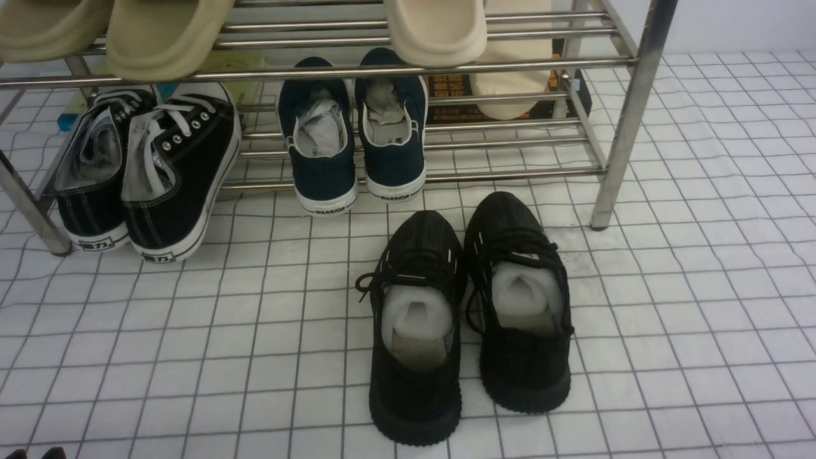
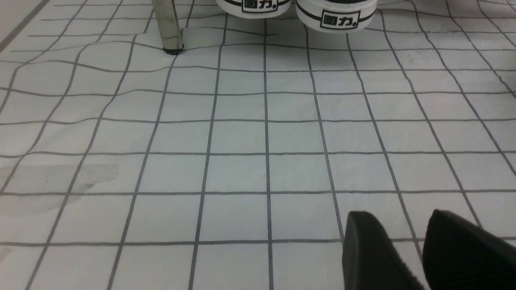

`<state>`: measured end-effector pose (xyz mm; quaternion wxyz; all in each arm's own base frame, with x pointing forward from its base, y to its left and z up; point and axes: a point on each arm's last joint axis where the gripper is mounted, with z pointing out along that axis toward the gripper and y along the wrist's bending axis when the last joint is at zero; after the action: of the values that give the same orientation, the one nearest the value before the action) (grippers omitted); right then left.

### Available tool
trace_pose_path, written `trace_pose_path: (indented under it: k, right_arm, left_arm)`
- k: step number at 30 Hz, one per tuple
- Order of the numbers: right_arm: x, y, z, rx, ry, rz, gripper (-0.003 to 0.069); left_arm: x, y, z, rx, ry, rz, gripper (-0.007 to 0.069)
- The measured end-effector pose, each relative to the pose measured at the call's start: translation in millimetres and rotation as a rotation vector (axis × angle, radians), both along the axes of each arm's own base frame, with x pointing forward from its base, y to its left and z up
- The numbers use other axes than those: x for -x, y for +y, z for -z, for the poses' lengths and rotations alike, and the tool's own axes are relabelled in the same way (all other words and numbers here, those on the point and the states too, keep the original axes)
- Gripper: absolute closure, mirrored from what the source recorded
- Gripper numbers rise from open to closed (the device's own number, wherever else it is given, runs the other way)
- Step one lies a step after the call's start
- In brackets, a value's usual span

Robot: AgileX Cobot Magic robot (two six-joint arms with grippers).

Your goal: Take the shoes off the shelf with your hand from the white checkered tablecloth.

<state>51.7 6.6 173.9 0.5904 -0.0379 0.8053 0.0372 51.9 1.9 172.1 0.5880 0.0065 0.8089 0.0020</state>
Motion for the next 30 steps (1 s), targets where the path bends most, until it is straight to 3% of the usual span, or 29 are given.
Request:
trace_pose_path:
  k: [30]
  right_arm:
    - [0.0,0.0,0.0,0.0,0.0,0.0,0.0582]
  left_arm:
    - [0.0,0.0,0.0,0.0,0.0,0.0,0.0386]
